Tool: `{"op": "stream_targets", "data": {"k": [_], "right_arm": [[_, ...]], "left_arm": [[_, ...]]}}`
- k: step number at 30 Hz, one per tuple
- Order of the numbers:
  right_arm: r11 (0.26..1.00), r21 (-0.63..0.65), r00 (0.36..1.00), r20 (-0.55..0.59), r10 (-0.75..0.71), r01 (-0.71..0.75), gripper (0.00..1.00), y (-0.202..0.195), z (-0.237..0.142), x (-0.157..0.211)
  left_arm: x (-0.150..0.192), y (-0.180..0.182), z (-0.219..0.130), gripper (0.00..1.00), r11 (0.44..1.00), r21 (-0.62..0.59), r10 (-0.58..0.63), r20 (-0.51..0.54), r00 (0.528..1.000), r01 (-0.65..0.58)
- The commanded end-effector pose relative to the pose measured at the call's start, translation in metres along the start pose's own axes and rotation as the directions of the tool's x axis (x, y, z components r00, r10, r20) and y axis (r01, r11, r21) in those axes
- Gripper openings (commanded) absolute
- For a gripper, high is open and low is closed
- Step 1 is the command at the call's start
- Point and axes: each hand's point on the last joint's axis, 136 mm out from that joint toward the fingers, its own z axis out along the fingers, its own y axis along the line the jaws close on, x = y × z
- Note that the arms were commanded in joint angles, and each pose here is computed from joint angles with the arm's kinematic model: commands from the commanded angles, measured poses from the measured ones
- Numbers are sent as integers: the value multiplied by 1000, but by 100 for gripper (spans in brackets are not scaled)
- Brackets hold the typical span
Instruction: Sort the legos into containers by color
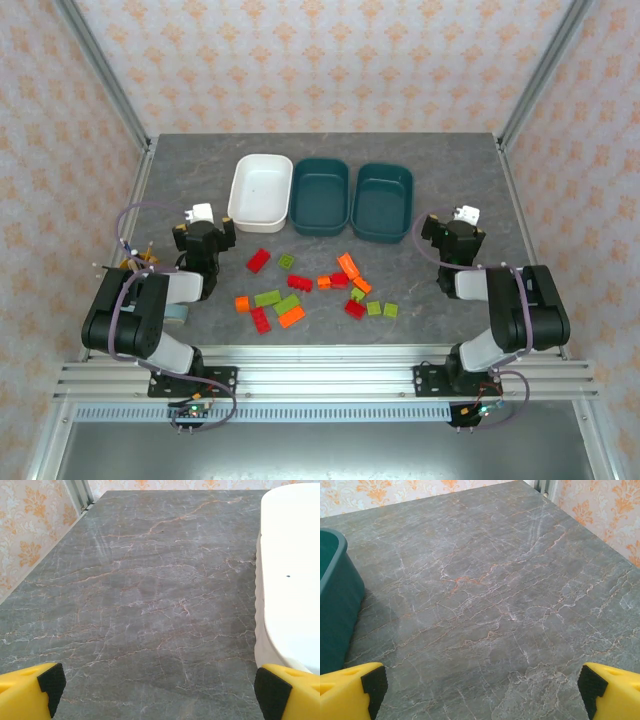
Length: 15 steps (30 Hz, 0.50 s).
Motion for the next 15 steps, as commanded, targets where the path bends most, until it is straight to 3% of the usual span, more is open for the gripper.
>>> {"op": "stream_targets", "data": {"k": [1, 15], "right_arm": [[1000, -5, 1000, 12, -2, 2, 99, 1, 3, -7], [1000, -5, 1000, 12, -1, 2, 99, 1, 3, -7]], "left_arm": [[-12, 4, -1, 100, 999, -25, -35, 47, 998, 36], [-12, 4, -1, 100, 999, -25, -35, 47, 998, 36]]}}
